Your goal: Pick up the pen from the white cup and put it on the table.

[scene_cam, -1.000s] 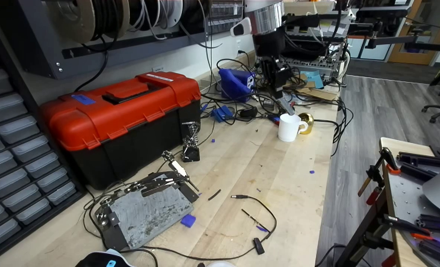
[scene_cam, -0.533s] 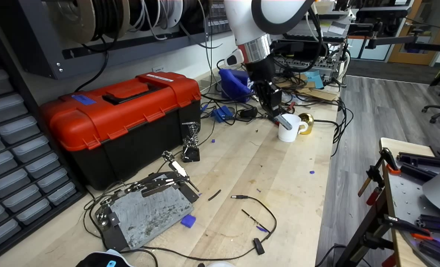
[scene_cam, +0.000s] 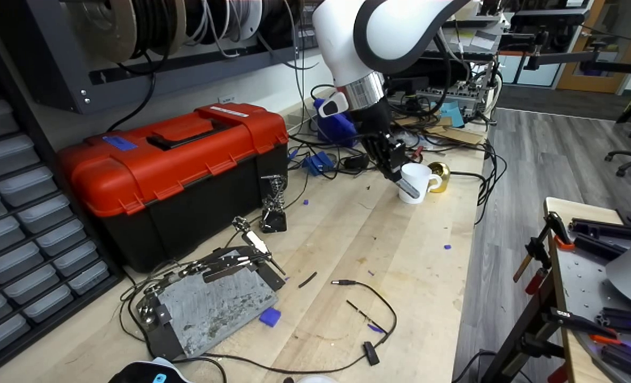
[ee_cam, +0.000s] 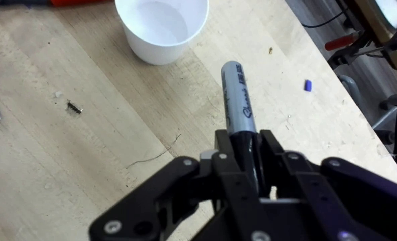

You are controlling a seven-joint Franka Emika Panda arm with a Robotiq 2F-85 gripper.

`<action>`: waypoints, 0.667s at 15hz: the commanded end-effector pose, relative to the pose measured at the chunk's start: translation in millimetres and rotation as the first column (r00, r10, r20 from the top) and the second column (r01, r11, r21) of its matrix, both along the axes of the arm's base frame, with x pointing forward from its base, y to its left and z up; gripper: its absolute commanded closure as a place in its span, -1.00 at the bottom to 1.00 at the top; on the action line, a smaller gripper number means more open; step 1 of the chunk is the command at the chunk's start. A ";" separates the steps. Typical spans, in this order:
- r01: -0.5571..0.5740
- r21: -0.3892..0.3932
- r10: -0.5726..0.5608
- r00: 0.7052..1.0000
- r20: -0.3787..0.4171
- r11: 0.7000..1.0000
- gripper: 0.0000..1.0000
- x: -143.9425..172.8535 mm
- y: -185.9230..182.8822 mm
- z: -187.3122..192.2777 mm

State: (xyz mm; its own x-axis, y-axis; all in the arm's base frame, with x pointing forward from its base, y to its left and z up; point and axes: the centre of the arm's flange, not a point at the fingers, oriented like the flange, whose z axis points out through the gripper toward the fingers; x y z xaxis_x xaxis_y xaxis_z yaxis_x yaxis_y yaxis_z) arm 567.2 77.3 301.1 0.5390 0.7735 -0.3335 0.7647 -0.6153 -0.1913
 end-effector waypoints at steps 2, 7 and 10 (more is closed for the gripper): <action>-0.046 -0.016 0.046 0.999 -0.002 0.999 0.91 5.6 6.9 -8.0; -0.079 -0.035 0.079 0.997 -0.013 0.996 0.91 9.7 10.6 -19.6; -0.099 -0.052 0.098 0.995 -0.011 0.994 0.91 12.5 13.1 -24.1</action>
State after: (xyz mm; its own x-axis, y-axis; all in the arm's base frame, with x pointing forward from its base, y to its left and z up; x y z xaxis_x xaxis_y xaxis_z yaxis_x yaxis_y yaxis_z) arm 570.9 87.6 278.2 0.4832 0.7916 -0.3740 0.7960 -0.5750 -0.1888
